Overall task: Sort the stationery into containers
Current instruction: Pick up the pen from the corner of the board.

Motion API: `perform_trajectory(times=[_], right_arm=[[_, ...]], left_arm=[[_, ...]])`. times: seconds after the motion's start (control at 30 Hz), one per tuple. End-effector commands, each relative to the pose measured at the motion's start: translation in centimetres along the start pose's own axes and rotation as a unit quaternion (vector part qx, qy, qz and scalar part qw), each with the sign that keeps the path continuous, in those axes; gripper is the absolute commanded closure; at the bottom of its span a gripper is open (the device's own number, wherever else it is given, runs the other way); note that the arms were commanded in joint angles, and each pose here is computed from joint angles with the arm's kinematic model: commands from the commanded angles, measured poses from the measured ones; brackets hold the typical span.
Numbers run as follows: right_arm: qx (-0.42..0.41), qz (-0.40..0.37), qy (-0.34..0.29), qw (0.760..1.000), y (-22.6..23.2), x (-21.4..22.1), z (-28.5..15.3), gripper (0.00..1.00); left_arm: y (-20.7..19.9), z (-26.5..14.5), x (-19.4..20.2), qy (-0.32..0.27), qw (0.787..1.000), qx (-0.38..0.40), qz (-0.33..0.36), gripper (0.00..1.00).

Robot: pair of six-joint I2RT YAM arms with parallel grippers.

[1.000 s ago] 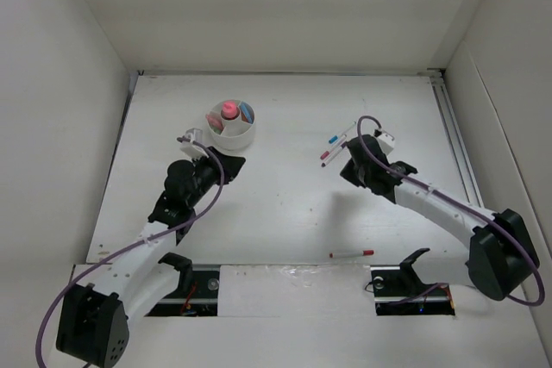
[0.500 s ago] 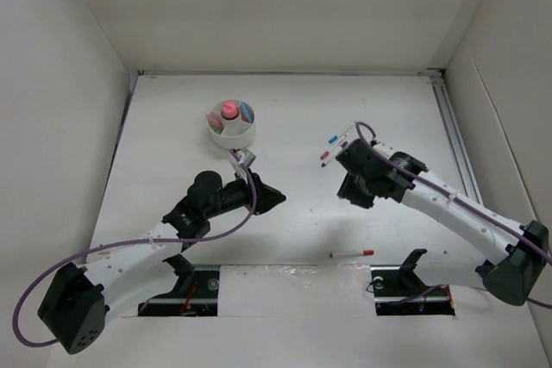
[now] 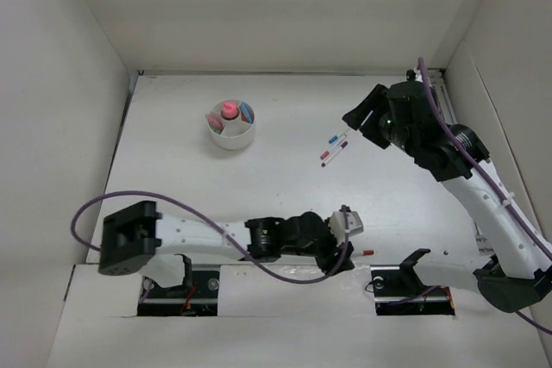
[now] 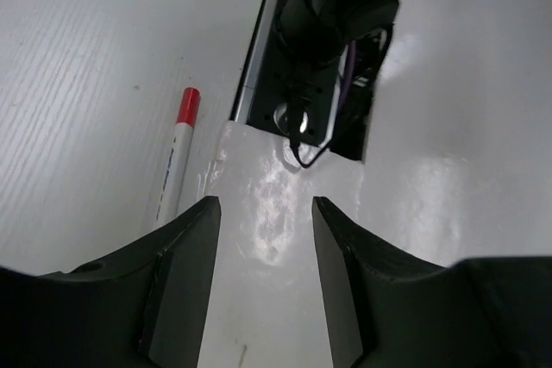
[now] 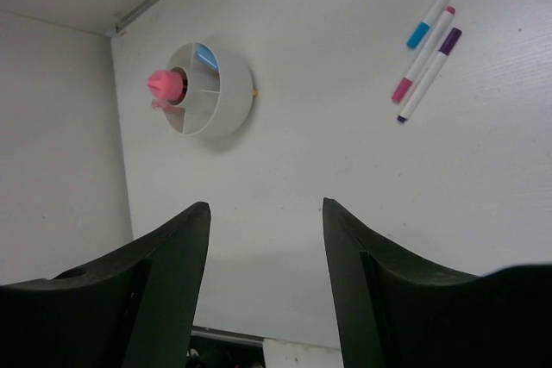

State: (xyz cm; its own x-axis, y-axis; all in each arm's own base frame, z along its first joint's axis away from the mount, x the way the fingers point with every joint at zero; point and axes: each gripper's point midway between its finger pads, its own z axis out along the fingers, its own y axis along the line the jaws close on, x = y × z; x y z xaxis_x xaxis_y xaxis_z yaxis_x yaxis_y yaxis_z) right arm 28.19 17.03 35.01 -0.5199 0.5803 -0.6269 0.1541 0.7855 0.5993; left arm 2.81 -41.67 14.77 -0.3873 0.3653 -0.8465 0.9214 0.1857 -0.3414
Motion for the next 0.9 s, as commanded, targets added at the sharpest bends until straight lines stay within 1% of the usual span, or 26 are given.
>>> perform_trajectory(times=[0.0,0.03,0.07,0.1,0.13,0.17,0.2,0.23,0.3,0.37,0.5,0.53,0.6,0.67,0.7,0.77,0.83,0.87], right_arm=[[-0.076,-0.002,-0.048,0.996,2.3,-3.9,-3.0,0.38],[-0.080,-0.003,-0.054,0.995,2.1,-4.2,-3.3,0.38],[-0.082,0.004,-0.063,0.995,1.7,-4.8,-3.6,0.37],[-0.085,0.002,-0.066,0.994,1.2,-4.8,-4.3,0.37],[-0.089,-0.001,-0.070,0.994,1.0,-5.0,-4.4,0.36],[-0.096,-0.001,-0.061,0.994,0.9,-4.6,-4.5,0.36],[-0.092,-0.004,-0.062,0.994,0.4,-4.6,-4.3,0.36],[-0.092,-0.009,-0.062,0.994,0.1,-4.5,-4.4,0.36],[-0.090,-0.012,-0.057,0.994,-0.6,-4.3,-3.9,0.36],[-0.092,-0.014,-0.055,0.994,-0.9,-4.2,-3.8,0.36],[-0.110,-0.021,-0.039,0.993,-1.1,-3.6,-3.3,0.37],[-0.105,-0.026,-0.035,0.994,-1.4,-3.3,-2.9,0.37],[-0.106,-0.030,-0.034,0.993,-1.6,-3.2,-2.6,0.38],[-0.107,-0.026,-0.041,0.993,-1.9,-3.5,-2.8,0.38],[-0.111,-0.027,-0.037,0.993,-1.7,-3.4,-2.8,0.38],[-0.118,-0.026,-0.043,0.992,-1.6,-3.7,-3.2,0.38],[-0.125,-0.024,-0.050,0.991,-1.4,-4.1,-3.6,0.38],[-0.129,-0.025,-0.046,0.990,-1.3,-3.9,-3.7,0.38]], left_arm=[[2.2,3.7,2.7,0.057,0.996,-0.053,0.031,0.57],[1.6,4.8,1.7,0.048,0.997,-0.054,0.036,0.57],[1.7,5.5,1.8,0.052,0.996,-0.055,0.043,0.59],[1.5,6.2,2.0,0.058,0.996,-0.057,0.045,0.59],[2.1,7.0,3.1,0.078,0.994,-0.068,0.045,0.59],[2.1,7.6,2.1,0.068,0.994,-0.072,0.051,0.59],[2.3,7.9,1.9,0.066,0.993,-0.076,0.056,0.59],[2.4,8.5,2.7,0.078,0.992,-0.083,0.059,0.59],[2.8,9.2,1.8,0.068,0.990,-0.096,0.074,0.59],[3.5,9.9,2.4,0.078,0.988,-0.108,0.083,0.59],[3.5,11.0,2.0,0.079,0.986,-0.107,0.096,0.59],[3.4,11.2,1.2,0.071,0.986,-0.109,0.101,0.59],[3.9,11.6,2.0,0.085,0.984,-0.112,0.113,0.59],[4.0,12.2,1.9,0.093,0.982,-0.113,0.123,0.59],[4.5,12.6,3.3,0.117,0.978,-0.118,0.123,0.61],[4.3,13.5,3.2,0.122,0.977,-0.107,0.136,0.62],[4.6,14.0,4.6,0.143,0.975,-0.107,0.135,0.64],[4.4,14.2,4.0,0.137,0.976,-0.106,0.135,0.66]])
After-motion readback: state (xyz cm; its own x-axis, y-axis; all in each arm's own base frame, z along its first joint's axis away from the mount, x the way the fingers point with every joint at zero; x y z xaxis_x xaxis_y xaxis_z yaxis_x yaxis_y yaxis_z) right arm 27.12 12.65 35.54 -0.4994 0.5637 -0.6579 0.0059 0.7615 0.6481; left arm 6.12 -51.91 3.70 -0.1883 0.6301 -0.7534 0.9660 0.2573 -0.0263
